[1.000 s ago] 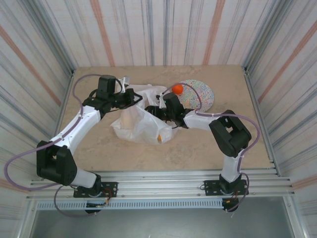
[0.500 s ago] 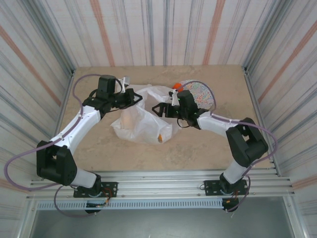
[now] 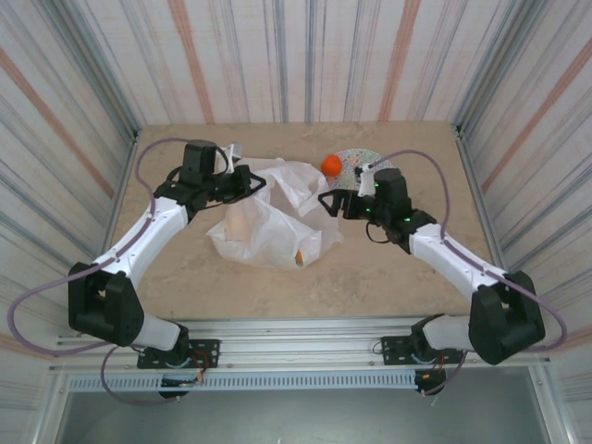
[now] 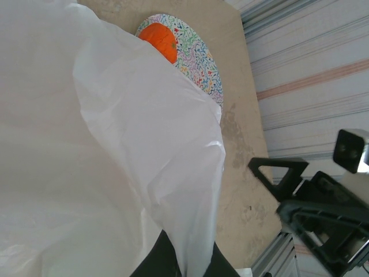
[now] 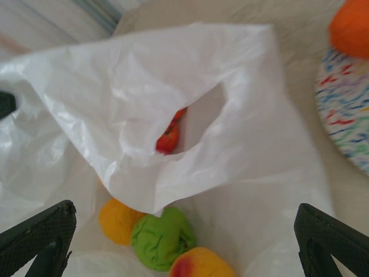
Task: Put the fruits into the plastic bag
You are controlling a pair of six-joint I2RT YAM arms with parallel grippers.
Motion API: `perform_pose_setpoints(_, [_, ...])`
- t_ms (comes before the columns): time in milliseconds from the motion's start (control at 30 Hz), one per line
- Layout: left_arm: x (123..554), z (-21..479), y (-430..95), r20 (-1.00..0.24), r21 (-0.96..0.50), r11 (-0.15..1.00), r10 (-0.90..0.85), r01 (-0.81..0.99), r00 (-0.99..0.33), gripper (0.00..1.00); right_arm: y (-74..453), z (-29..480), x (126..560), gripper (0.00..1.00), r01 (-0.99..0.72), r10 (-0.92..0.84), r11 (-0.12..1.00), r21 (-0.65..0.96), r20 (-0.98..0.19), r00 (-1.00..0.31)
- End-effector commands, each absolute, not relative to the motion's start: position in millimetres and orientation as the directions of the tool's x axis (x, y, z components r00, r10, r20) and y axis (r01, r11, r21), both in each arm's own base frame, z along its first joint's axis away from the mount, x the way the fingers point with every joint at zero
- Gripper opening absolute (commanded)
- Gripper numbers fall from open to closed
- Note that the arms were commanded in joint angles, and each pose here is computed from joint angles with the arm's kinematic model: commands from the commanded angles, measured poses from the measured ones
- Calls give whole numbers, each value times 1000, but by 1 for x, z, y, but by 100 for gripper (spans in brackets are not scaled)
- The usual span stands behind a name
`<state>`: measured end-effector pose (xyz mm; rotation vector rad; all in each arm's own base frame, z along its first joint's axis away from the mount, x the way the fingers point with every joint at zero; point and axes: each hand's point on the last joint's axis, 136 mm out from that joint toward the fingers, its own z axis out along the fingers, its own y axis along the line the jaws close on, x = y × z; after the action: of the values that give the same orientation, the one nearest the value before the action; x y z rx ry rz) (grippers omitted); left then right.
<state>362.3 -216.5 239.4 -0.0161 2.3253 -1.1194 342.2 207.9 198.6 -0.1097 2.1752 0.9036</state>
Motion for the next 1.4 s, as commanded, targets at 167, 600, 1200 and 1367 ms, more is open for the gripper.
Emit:
perform_pose_setpoints(167, [368, 250, -207, -510, -714, 660, -260, 235, -820, 0, 136, 188, 399, 99, -80, 358, 842, 534, -663, -658])
perform_pose_setpoints(600, [363, 249, -198, -511, -705, 672, -261, 226, -819, 0, 159, 120, 505, 97, 58, 332, 889, 454, -554, -763])
perform_pose_setpoints(1200, [361, 243, -192, -496, -712, 670, -265, 212, -827, 0, 186, 55, 552, 95, 43, 217, 936, 349, -475, -853])
perform_pose_setpoints(1367, [362, 242, -192, -493, -712, 670, -264, 210, -829, 0, 195, 49, 559, 87, 18, 204, 926, 378, -458, -865])
